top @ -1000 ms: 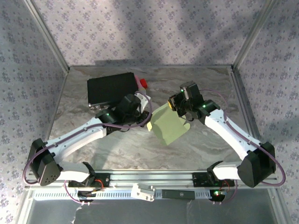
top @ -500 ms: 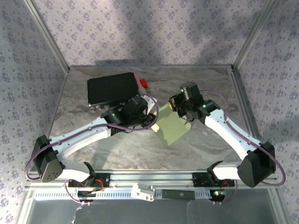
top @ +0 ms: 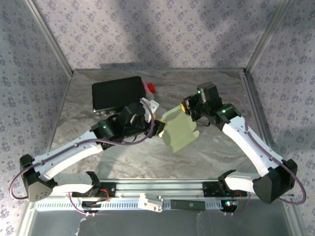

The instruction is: Fold the paper box

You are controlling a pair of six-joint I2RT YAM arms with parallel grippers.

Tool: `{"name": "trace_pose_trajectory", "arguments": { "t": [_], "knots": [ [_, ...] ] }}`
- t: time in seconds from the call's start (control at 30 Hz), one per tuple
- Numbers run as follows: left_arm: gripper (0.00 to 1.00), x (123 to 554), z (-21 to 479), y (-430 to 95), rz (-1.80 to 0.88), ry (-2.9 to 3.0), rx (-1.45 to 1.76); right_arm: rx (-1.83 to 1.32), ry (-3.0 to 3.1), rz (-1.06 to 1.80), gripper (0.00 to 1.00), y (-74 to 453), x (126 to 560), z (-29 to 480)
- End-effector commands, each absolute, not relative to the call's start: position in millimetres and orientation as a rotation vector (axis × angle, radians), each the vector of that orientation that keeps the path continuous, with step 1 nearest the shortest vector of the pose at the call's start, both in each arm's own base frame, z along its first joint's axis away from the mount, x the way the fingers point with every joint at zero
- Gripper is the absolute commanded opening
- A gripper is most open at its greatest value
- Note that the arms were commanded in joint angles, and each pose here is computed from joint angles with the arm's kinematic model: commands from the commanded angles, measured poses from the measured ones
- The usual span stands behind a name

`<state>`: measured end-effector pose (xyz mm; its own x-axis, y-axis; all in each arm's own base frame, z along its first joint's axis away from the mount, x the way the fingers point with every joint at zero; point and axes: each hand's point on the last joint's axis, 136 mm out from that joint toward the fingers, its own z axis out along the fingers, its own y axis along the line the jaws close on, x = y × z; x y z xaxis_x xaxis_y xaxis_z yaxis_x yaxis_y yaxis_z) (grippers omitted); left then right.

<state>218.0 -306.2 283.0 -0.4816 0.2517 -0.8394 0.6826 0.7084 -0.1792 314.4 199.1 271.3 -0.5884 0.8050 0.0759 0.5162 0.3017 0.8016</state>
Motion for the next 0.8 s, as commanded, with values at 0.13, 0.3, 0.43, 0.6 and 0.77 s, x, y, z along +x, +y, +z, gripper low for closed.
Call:
{"name": "trace_pose_trajectory", "arguments": {
  "t": [0.13, 0.3, 0.43, 0.6, 0.77],
  "knots": [
    [0.51, 233, 330, -295, -0.64, 2.051, 0.659, 1.21, 2.19, 1.25, 0.0, 195, 304, 320],
    [0.5, 239, 344, -295, -0.598, 2.041, 0.684, 1.211, 2.168, 1.254, 0.0, 190, 298, 338],
    [0.49, 235, 353, -298, -0.637, 2.028, 0.697, 1.214, 2.188, 1.261, 0.0, 191, 296, 342],
    [0.48, 239, 348, -297, -0.606, 2.045, 0.684, 1.211, 2.22, 1.248, 0.0, 191, 296, 338],
    [0.49, 218, 392, -289, -0.787, 1.897, 0.63, 1.216, 2.237, 1.243, 0.0, 185, 297, 333]
  ]
}}
